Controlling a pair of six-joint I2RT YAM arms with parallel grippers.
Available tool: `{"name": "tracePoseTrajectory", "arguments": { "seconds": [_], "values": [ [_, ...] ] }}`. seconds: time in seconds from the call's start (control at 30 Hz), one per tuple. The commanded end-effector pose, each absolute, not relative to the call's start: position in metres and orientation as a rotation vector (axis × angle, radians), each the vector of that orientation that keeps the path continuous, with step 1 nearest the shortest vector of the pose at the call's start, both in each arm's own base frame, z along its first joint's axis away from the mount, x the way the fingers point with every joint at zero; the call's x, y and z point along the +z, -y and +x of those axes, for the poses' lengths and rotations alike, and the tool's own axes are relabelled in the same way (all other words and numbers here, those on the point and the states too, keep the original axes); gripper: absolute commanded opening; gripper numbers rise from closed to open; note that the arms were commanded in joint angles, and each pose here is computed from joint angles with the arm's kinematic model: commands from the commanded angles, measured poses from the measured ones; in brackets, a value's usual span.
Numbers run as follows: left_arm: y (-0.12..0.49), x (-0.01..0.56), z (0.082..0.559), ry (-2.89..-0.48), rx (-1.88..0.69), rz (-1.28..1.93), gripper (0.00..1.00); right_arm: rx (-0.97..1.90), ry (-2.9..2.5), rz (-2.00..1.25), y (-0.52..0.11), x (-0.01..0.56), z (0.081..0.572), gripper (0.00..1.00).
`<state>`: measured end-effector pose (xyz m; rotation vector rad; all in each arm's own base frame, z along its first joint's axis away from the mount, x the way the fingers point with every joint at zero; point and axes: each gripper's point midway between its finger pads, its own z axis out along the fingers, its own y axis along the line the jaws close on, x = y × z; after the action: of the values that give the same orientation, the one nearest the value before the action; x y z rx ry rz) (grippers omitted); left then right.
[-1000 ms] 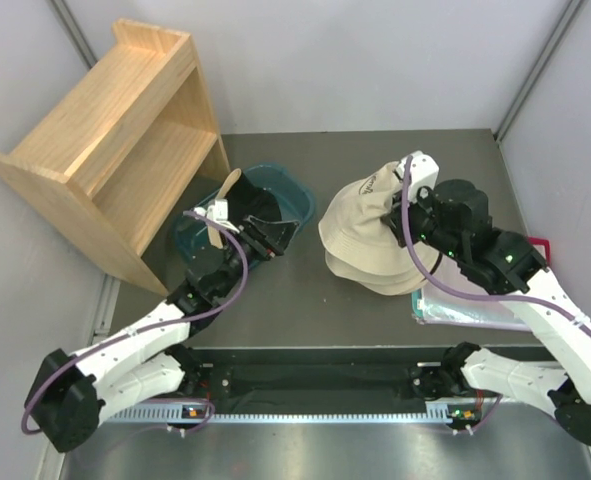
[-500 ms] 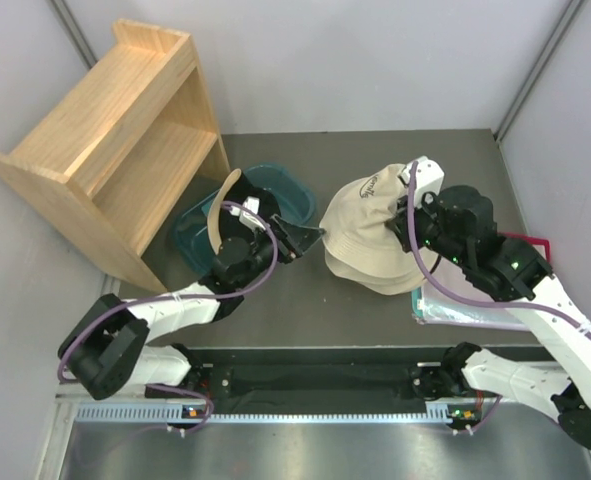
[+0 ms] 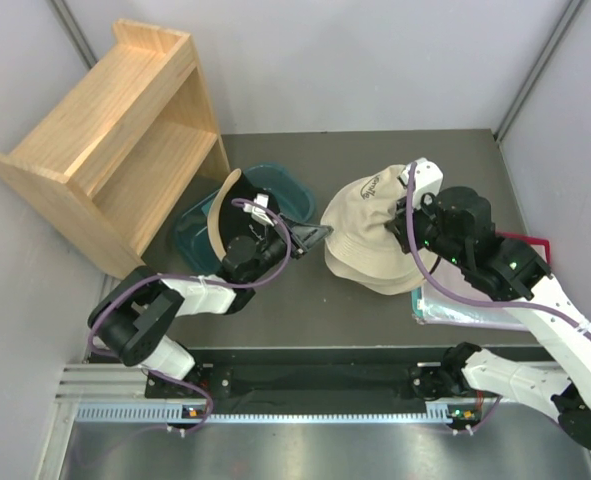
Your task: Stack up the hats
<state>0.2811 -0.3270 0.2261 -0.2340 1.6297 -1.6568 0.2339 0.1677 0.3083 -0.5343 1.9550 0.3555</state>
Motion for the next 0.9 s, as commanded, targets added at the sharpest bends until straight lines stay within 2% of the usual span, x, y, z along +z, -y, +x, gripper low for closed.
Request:
{"name": "tracePoseTrajectory", "arguments": {
  "seconds": [0.0,0.07,0.1,0.13,0.27,0.33,0.4,0.43,0.5,0.53,0.67,0.8,0.87],
  "values": [
    [0.323,0.274,0.286,-1.43,-1.711,-0.209,0.26,0.368,-1.949,-0.53,-0.168,0.313,0.229,0.0],
    [0.323,0.274,0.286,-1.42,-1.712,-0.209,0.15,0.362,-1.95,-0.529,-0.168,0.313,0.23,0.0],
    [0.323,0.272,0.287,-1.426,-1.709,-0.216,0.03,0.358,-1.95,-0.526,-0.167,0.313,0.23,0.0],
    [0.322,0.27,0.288,-1.431,-1.707,-0.229,0.0,0.359,-1.95,-0.525,-0.167,0.313,0.231,0.0],
    [0.311,0.254,0.294,-1.441,-1.664,-0.309,0.0,0.361,-1.93,-0.494,-0.166,0.324,0.232,0.01],
    [0.302,0.238,0.297,-1.468,-1.62,-0.368,0.0,0.366,-1.919,-0.469,-0.165,0.334,0.233,0.05],
    [0.3,0.223,0.298,-1.509,-1.59,-0.387,0.0,0.359,-1.913,-0.443,-0.164,0.341,0.236,0.17],
    [0.3,0.219,0.298,-1.525,-1.583,-0.387,0.0,0.371,-1.898,-0.426,-0.164,0.351,0.236,0.38],
    [0.305,0.21,0.298,-1.554,-1.585,-0.375,0.0,0.367,-1.898,-0.415,-0.163,0.358,0.238,0.61],
    [0.306,0.207,0.298,-1.565,-1.588,-0.377,0.0,0.38,-1.869,-0.402,-0.163,0.373,0.237,0.78],
    [0.309,0.185,0.294,-1.629,-1.589,-0.367,0.0,0.356,-1.836,-0.33,-0.152,0.403,0.248,0.93],
    [0.311,0.169,0.289,-1.682,-1.568,-0.339,0.0,0.399,-1.812,-0.3,-0.145,0.419,0.264,0.95],
    [0.311,0.164,0.288,-1.704,-1.556,-0.329,0.0,0.471,-1.833,-0.288,-0.14,0.408,0.272,0.95]
  ]
}}
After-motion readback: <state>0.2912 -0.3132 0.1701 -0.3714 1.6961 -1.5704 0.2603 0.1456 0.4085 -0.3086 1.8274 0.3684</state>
